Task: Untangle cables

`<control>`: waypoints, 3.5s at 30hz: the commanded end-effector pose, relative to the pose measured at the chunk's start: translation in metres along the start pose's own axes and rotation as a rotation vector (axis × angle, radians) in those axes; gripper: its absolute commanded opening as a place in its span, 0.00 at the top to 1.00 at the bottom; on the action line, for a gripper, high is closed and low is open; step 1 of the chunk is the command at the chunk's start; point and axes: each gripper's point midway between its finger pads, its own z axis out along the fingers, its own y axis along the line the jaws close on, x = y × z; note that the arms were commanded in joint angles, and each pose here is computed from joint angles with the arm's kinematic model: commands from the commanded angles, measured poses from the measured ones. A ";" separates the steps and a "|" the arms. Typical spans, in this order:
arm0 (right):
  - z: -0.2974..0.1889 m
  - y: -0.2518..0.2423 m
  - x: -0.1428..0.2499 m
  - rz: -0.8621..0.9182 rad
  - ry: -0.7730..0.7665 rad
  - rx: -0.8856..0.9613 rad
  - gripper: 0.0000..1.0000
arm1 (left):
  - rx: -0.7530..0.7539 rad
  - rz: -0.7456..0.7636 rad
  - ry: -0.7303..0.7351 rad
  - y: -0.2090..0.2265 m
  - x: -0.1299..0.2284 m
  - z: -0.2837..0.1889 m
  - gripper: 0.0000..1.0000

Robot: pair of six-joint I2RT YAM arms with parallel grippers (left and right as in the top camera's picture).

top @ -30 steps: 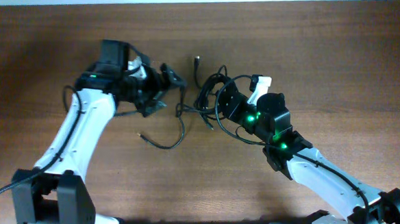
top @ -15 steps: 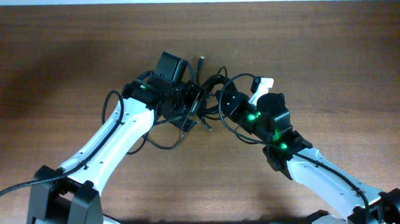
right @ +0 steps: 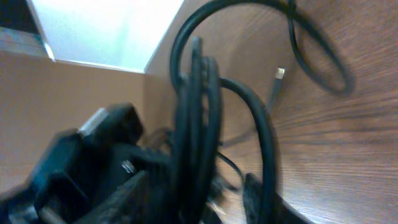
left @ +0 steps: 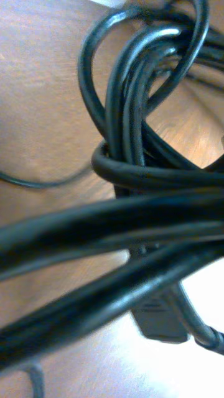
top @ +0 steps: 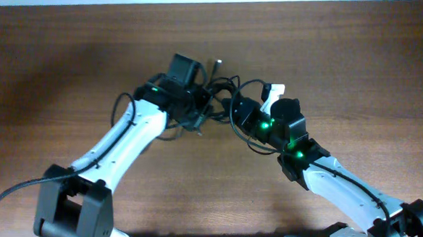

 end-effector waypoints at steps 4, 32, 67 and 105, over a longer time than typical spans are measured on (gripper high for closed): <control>-0.005 -0.017 0.038 -0.416 0.212 0.007 0.11 | -0.039 0.751 -0.107 0.016 -0.068 -0.026 1.00; 0.043 -0.003 0.047 -1.172 0.037 -0.071 0.18 | 0.377 1.008 -0.317 -0.036 -0.028 -0.186 1.00; -0.067 0.181 -0.053 -0.671 -0.628 -0.432 0.96 | 0.074 0.669 -0.240 -0.008 -0.009 -0.113 1.00; 0.016 0.090 0.037 -0.777 0.217 -0.317 0.08 | 0.378 0.058 -0.266 -0.045 -0.087 -0.137 1.00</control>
